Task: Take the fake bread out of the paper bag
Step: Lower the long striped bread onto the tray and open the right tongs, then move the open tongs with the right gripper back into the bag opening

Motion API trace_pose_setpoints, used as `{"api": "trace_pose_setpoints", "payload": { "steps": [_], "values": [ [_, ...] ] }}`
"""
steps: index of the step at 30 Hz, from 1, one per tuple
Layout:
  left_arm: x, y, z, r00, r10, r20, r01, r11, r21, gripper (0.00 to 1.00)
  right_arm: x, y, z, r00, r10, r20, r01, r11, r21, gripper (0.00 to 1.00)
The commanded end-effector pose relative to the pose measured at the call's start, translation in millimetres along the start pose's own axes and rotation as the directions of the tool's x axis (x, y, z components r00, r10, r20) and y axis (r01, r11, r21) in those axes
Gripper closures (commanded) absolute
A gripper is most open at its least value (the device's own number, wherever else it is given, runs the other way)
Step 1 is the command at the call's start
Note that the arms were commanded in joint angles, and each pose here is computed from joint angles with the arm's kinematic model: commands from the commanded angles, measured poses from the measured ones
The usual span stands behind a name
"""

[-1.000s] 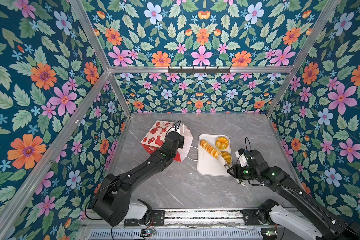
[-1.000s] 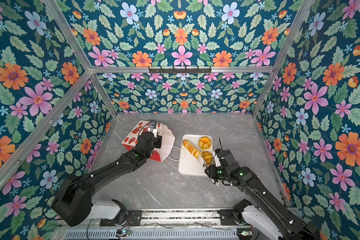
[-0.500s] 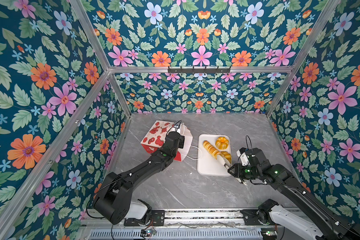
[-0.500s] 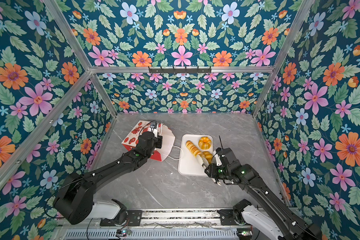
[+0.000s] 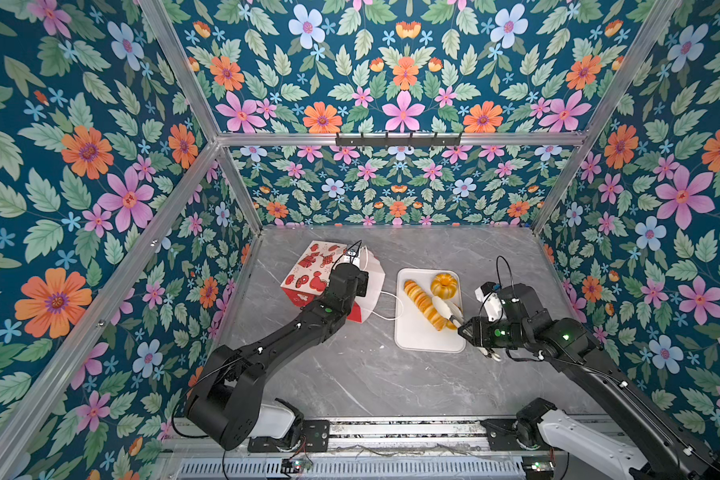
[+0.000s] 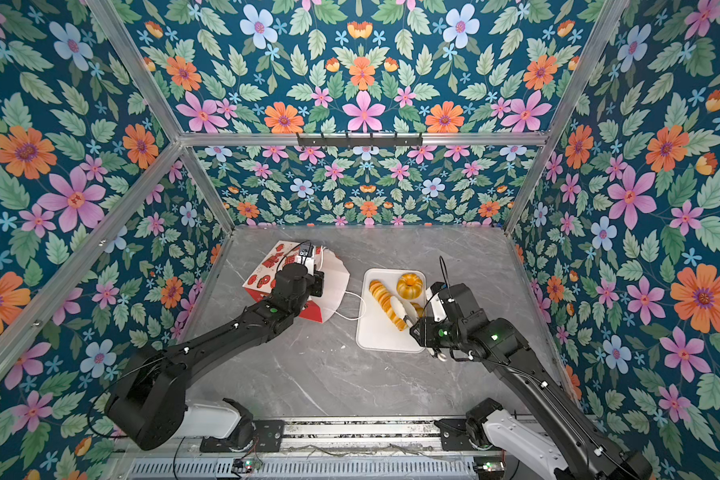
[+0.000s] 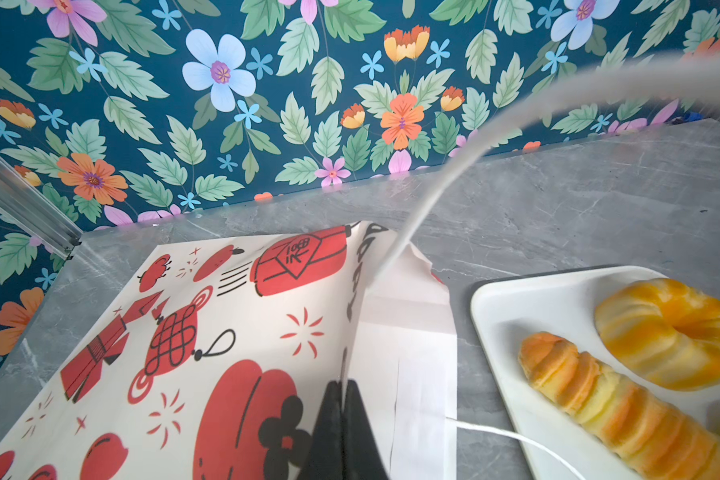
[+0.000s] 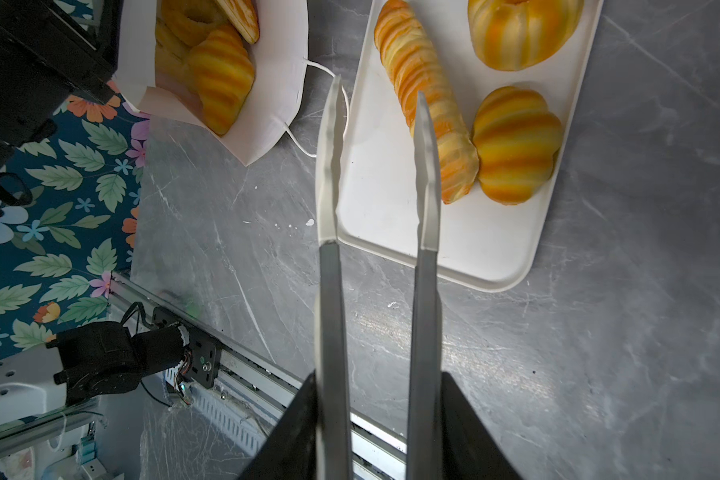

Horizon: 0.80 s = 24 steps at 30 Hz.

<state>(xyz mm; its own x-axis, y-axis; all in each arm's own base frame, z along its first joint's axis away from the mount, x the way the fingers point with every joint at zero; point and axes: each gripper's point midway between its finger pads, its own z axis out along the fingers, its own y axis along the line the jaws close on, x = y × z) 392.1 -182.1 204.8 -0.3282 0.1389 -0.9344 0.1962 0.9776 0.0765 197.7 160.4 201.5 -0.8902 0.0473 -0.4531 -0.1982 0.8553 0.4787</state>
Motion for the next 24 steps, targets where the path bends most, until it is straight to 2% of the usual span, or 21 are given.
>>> {"api": "trace_pose_setpoints", "payload": {
  "steps": [1,9,20,24],
  "values": [
    [-6.6,-0.2,-0.8,0.999,-0.014,0.029,0.013,1.0,0.005,1.0,-4.5,-5.7,12.7,0.999,-0.05,-0.003,0.05,0.998,0.027,0.57],
    [-6.1,0.7,-4.3,0.999,-0.023,0.035,0.022,1.0,0.009,1.0,-4.7,-25.7,53.2,0.996,-0.075,-0.055,0.08,0.992,0.095,0.57],
    [-2.3,3.0,-5.7,0.999,-0.025,0.036,0.025,1.0,0.001,1.0,2.2,-19.3,82.0,0.989,-0.044,-0.142,0.049,0.998,0.033,0.58],
    [-1.2,2.1,-4.3,0.999,-0.027,0.036,0.027,1.0,0.005,1.0,-10.9,-19.5,83.8,0.994,-0.05,-0.093,0.055,0.997,0.049,0.58]
  ]
}}
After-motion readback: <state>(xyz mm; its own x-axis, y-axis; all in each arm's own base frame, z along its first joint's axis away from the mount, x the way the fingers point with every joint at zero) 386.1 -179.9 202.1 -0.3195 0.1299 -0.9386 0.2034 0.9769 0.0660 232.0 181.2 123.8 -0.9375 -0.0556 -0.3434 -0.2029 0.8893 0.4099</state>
